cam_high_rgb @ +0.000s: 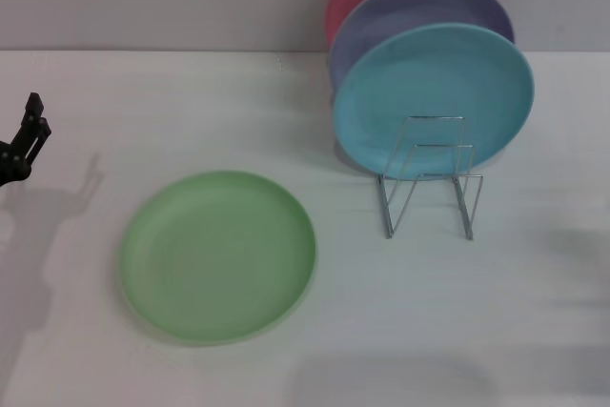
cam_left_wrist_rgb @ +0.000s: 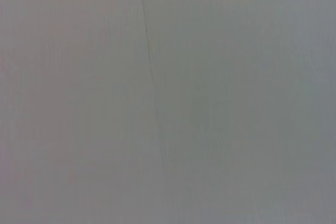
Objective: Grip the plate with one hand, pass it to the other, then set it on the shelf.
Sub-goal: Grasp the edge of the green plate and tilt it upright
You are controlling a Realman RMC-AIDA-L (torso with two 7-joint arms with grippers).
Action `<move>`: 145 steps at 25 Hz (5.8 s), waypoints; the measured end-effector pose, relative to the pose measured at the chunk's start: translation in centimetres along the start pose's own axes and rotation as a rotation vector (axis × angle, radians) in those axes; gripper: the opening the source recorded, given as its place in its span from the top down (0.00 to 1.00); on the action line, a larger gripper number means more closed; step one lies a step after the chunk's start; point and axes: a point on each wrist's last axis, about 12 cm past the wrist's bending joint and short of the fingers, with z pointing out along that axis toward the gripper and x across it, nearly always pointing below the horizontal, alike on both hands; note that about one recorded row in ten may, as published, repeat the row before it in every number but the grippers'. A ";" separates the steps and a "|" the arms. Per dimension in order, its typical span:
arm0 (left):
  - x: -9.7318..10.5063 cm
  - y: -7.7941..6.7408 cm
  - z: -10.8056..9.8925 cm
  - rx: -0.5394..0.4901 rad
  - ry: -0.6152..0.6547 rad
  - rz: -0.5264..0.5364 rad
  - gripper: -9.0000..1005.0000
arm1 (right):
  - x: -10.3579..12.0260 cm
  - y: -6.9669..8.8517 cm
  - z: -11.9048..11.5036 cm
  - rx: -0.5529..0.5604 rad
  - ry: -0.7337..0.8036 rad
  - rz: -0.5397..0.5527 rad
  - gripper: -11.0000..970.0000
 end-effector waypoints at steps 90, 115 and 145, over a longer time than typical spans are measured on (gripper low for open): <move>-7.5 -6.4 6.6 0.362 1.129 0.047 0.59 | 0.3 0.7 0.5 -0.048 0.024 0.003 0.15; -9.8 -6.6 7.2 0.385 1.000 0.081 0.98 | 0.1 0.7 0.9 -0.051 0.010 0.003 0.15; -13.4 -6.4 7.9 0.405 0.893 0.126 0.98 | -0.1 0.8 1.6 -0.063 -0.005 0.006 0.15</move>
